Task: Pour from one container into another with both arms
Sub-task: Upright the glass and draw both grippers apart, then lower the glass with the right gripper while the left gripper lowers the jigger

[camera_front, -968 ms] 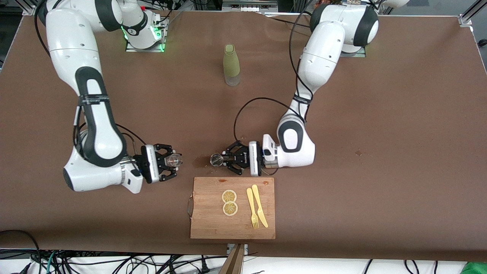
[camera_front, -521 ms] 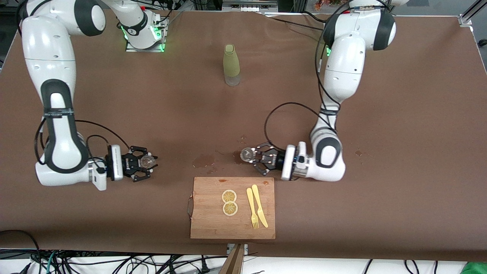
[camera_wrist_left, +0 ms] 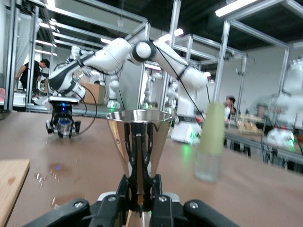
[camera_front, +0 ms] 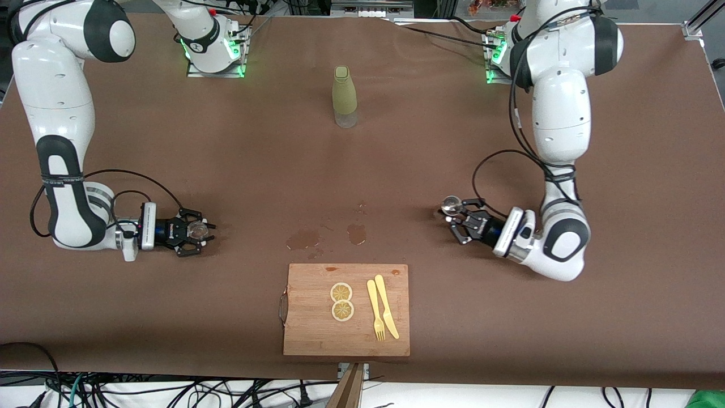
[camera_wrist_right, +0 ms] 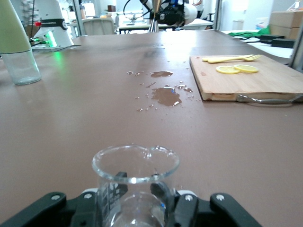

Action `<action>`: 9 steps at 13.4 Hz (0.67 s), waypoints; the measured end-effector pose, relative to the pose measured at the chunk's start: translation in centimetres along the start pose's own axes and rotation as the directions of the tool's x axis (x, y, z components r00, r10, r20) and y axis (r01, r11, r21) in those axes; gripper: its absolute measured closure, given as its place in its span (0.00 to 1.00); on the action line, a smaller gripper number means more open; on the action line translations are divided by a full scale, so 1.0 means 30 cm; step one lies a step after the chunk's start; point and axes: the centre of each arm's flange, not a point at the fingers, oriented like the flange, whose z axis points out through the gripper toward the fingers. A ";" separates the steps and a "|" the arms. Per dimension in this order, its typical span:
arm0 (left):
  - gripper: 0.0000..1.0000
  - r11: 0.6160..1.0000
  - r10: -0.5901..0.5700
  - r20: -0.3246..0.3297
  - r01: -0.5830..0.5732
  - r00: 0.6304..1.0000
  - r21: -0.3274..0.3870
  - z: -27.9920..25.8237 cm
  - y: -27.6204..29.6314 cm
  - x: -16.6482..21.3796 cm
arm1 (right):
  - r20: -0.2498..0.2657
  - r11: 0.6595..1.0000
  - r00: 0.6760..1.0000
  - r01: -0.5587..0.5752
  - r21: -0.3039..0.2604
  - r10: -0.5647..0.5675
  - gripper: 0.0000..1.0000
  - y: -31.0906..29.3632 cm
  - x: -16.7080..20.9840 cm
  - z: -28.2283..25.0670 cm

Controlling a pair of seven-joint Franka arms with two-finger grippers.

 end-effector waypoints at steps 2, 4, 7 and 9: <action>0.79 0.998 0.050 0.066 -0.052 0.997 0.025 -0.144 0.057 -0.007 | -0.009 1.000 1.000 0.007 -0.017 -0.007 0.66 -0.021 -0.027 -0.025; 0.79 0.994 0.094 0.105 -0.099 0.990 0.041 -0.244 0.103 -0.013 | -0.019 1.000 1.000 0.014 -0.024 -0.015 0.66 -0.040 -0.051 -0.027; 0.79 0.991 0.130 0.142 -0.133 0.981 0.014 -0.298 0.158 -0.051 | -0.049 0.999 0.999 0.004 -0.041 -0.006 0.65 -0.067 -0.081 -0.003; 0.79 0.986 0.161 0.158 -0.164 0.974 0.007 -0.334 0.199 -0.083 | -0.058 0.999 0.998 -0.001 -0.049 -0.001 0.63 -0.072 -0.091 0.004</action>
